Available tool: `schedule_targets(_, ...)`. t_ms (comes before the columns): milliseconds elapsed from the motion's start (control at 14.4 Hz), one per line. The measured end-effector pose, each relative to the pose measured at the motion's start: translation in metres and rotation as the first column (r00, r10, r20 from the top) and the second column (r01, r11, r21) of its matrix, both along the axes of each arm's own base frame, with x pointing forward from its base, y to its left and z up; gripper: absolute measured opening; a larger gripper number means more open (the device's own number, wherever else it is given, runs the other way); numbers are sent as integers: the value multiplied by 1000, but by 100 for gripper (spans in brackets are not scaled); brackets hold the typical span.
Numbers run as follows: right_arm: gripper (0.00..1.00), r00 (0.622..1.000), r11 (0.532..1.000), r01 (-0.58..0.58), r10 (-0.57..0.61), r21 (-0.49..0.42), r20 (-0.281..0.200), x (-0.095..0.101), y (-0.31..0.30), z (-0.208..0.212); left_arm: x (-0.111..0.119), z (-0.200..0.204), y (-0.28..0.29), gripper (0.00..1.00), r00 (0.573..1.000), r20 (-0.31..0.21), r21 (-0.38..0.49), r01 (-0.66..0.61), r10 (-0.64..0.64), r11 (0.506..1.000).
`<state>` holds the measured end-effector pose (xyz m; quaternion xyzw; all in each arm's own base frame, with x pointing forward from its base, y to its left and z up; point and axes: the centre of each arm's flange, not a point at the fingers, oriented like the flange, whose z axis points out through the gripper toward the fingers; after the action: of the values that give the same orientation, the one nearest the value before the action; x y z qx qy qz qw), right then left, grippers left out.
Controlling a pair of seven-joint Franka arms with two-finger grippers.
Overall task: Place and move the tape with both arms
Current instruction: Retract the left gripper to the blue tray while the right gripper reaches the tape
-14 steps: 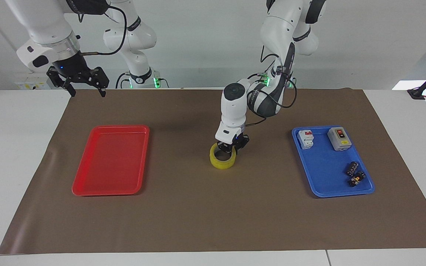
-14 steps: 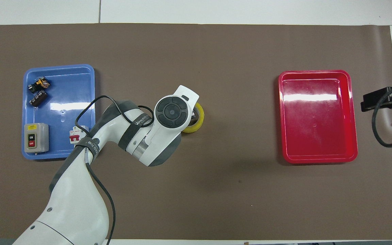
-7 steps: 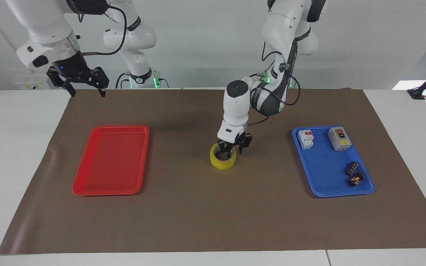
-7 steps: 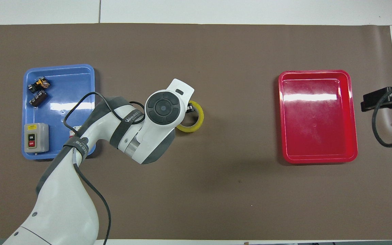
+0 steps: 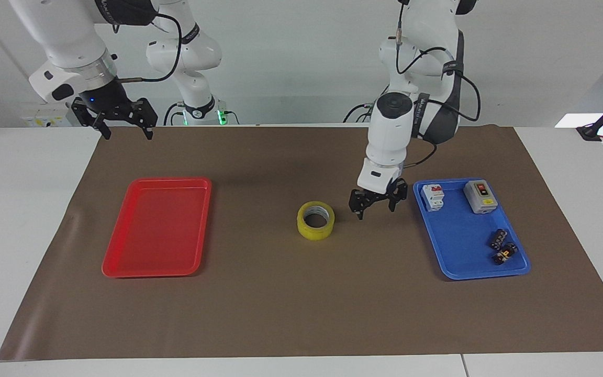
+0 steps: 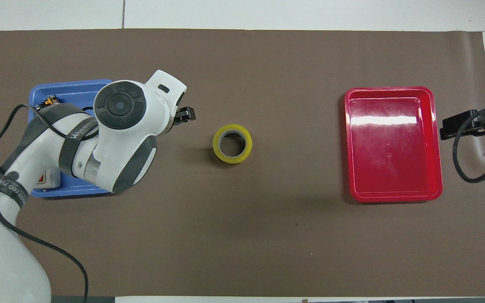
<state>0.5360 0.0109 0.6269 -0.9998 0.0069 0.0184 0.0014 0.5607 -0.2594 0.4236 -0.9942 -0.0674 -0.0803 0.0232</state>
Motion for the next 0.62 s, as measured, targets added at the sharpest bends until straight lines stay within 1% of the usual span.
schedule_targets(139, 100, 999, 999, -47, 47, 24, 27, 6, 29, -7, 10, 12, 36, 100, 1000, -12, 5, 13, -13, 1000)
schedule_targets(278, 100, 994, 994, -104, 103, 26, 43, 16, 74, -25, 18, 26, 76, 100, 999, -31, -27, 21, -22, 999)
schedule_targets(486, 100, 985, 987, -160, 158, 27, 74, 44, 146, -81, 20, 55, 141, 100, 996, -71, -56, 53, -57, 997)
schedule_targets(624, 100, 982, 985, -173, 171, 25, 78, 55, 195, -124, 19, 81, 176, 100, 994, -92, -68, 58, -64, 996)
